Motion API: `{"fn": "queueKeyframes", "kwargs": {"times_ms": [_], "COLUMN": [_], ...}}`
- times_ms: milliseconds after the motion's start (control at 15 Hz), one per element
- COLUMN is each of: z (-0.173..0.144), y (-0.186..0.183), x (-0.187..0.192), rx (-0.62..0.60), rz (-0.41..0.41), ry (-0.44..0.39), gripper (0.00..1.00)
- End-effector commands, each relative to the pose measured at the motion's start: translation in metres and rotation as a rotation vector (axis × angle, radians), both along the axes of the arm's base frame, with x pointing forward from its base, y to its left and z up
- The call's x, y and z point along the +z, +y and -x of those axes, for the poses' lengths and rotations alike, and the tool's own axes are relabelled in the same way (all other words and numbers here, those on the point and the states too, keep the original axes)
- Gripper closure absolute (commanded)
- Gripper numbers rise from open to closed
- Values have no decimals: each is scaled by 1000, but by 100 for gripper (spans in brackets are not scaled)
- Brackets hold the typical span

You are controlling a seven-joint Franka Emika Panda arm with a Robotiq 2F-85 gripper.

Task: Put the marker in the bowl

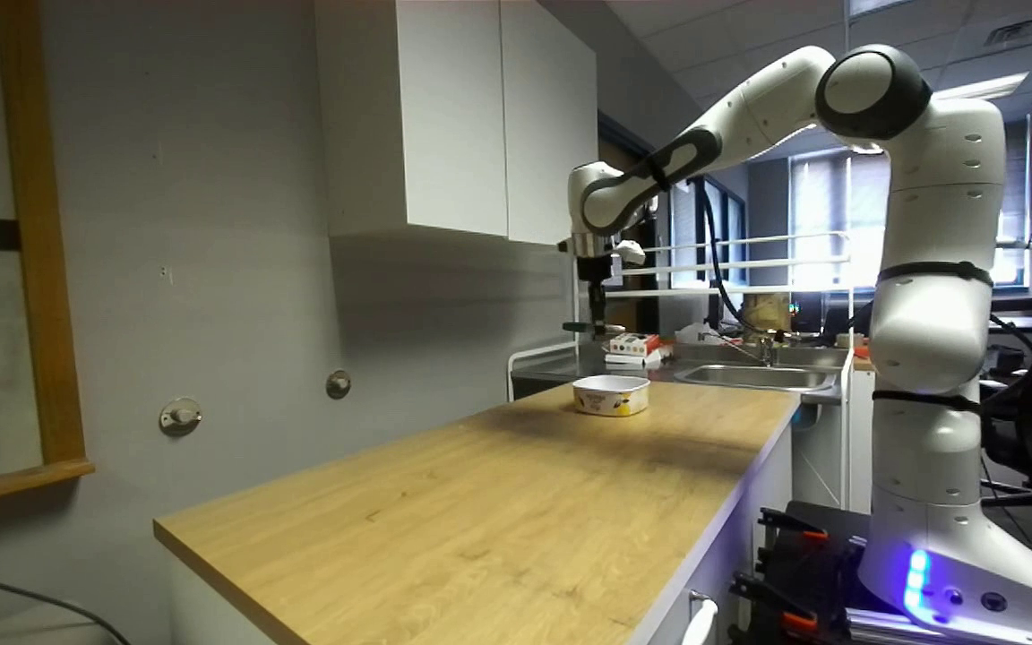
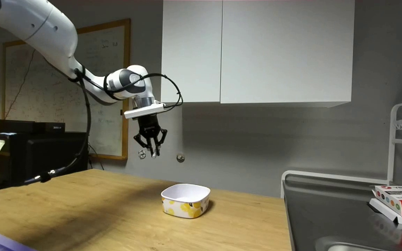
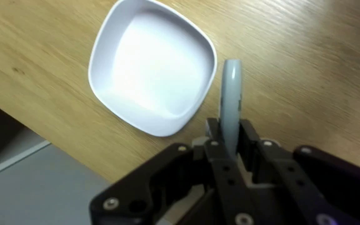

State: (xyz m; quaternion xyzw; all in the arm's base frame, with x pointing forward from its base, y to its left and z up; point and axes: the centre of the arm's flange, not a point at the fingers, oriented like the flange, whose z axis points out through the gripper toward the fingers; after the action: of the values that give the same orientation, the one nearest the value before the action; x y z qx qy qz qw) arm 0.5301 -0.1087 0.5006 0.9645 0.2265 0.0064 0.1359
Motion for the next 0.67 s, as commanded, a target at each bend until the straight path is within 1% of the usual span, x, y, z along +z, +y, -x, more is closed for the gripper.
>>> {"fn": "queueKeyframes", "kwargs": {"times_ms": [0,133,267,467,600], "z": [20,15,9,-7,-20], "y": [-40,-52,-55,-53,-51], "x": [-2,-10,-25,-51,-74], "rx": [-112,-166,-197,-208,-218], "rz": [-50,-92,-135,-227,-269], "ry": [-62,-71,-64,-54,-37], "gripper": [93,94,94,94,94]}}
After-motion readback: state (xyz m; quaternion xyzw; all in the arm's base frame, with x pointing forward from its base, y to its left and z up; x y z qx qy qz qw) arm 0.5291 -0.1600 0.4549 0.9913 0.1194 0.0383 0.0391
